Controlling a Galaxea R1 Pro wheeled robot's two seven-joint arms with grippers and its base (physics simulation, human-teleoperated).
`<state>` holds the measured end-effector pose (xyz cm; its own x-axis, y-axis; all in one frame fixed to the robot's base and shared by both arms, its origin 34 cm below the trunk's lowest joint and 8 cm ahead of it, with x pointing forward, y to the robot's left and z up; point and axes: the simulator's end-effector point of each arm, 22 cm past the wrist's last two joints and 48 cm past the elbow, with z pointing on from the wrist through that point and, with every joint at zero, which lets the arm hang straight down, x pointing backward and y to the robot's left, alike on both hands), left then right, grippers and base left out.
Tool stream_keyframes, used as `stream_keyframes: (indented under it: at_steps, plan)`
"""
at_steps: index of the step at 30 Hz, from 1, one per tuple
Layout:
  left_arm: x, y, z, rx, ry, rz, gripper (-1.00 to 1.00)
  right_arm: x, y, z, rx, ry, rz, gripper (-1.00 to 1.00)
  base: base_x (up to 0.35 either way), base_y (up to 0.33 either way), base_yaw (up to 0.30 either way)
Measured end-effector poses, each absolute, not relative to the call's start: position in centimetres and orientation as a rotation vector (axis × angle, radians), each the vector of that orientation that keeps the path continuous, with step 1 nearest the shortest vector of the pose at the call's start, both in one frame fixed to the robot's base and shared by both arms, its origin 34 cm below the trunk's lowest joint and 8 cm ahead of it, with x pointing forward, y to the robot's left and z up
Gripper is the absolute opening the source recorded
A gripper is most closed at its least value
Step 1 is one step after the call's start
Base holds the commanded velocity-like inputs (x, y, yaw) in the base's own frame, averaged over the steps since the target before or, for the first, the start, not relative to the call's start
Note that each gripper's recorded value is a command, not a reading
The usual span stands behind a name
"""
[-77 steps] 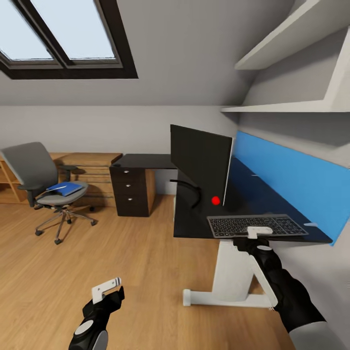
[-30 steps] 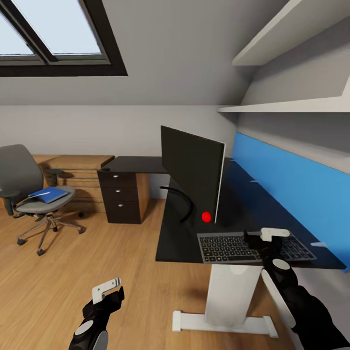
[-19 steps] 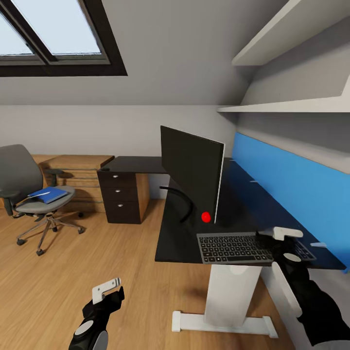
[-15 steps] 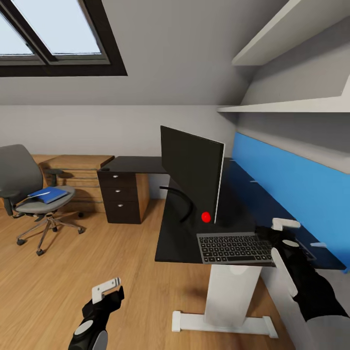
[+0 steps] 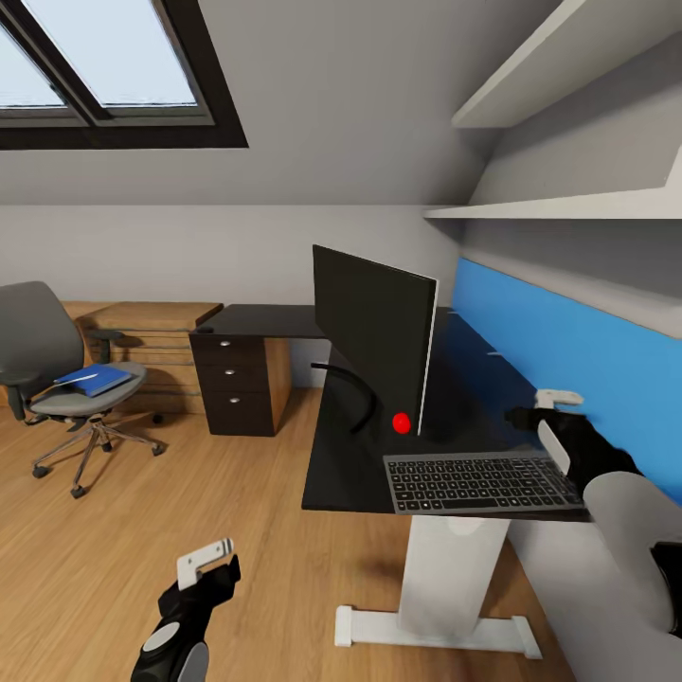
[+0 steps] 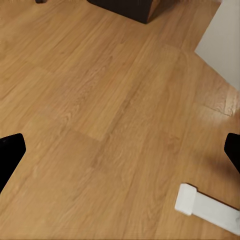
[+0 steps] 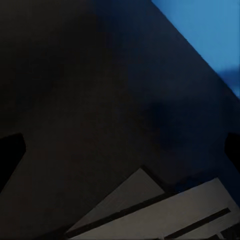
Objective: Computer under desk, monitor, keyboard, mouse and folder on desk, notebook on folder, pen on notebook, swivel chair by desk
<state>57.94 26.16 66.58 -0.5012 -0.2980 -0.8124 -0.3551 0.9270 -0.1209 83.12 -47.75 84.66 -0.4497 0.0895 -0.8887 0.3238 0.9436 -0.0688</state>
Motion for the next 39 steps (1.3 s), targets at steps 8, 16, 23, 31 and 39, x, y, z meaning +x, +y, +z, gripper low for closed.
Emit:
stream_keyframes:
  at_steps: [8,16,23,31,39]
  plan:
    - [58.3,26.4,67.7,-0.469,2.102,0.071,1.0,83.4,-47.8,84.0,0.282,2.061,-0.26,1.0,0.0,0.0,0.0]
    - [58.4,26.5,68.0,-0.473,2.094,0.071,1.0,82.3,-47.5,80.6,0.29,2.135,-0.241,1.0,0.0,0.0,0.0]
    - [58.4,26.5,68.1,-0.473,2.093,0.071,1.0,82.1,-46.3,78.9,0.272,2.144,-0.174,1.0,0.001,0.0,0.0]
    - [58.5,26.3,68.2,-0.47,2.092,0.066,1.0,82.7,-45.8,79.7,0.243,2.084,-0.144,1.0,0.187,0.0,0.0]
    - [58.5,26.3,68.1,-0.469,2.093,0.066,1.0,82.8,-46.2,79.8,0.242,2.077,-0.148,1.0,0.11,0.0,0.0]
